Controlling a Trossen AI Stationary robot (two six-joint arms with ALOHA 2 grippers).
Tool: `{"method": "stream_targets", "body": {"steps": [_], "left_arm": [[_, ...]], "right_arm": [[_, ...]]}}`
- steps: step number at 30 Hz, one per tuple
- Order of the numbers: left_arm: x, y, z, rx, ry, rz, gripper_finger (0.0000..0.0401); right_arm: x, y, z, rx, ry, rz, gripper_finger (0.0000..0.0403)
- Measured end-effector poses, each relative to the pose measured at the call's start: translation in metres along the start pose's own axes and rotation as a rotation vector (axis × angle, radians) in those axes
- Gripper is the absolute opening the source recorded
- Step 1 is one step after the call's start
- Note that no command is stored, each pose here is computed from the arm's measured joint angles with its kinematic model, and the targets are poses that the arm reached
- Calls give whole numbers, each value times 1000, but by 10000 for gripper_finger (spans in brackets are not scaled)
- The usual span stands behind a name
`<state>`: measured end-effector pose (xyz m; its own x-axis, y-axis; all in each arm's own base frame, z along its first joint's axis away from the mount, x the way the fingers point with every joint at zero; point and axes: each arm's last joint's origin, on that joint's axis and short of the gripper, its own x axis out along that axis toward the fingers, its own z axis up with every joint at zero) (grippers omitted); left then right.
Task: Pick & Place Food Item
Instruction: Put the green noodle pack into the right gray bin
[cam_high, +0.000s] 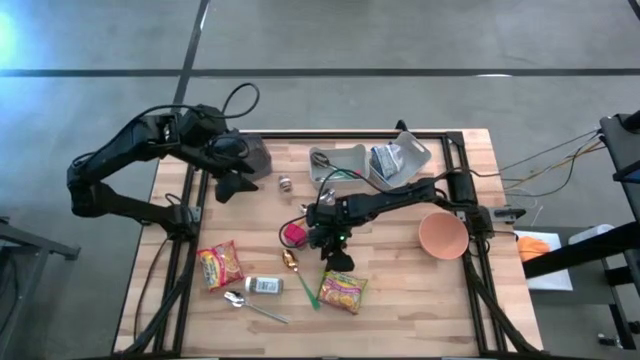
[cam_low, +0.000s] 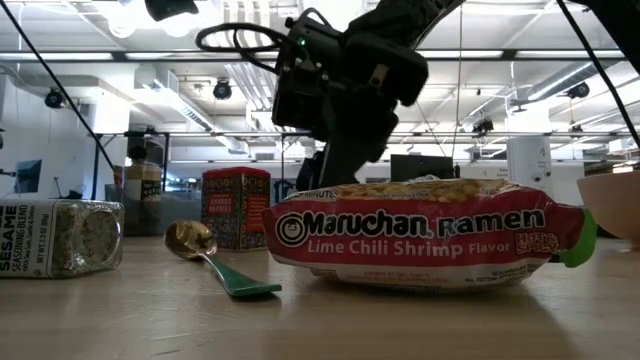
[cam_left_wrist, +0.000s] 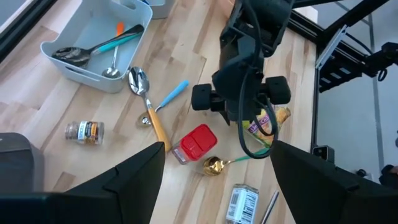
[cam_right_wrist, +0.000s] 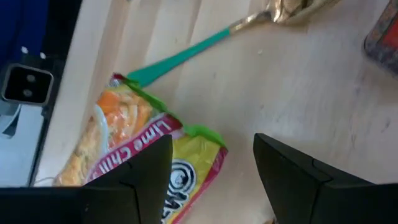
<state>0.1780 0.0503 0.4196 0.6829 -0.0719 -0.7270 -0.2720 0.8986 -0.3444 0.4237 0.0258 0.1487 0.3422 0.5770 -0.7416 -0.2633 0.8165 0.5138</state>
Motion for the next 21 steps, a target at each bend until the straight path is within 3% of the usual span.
{"method": "stream_targets", "body": {"steps": [21], "left_arm": [[0, 0, 0, 20, 0, 2, 296]], "right_arm": [[18, 14, -7, -47, 0, -6, 221]]}}
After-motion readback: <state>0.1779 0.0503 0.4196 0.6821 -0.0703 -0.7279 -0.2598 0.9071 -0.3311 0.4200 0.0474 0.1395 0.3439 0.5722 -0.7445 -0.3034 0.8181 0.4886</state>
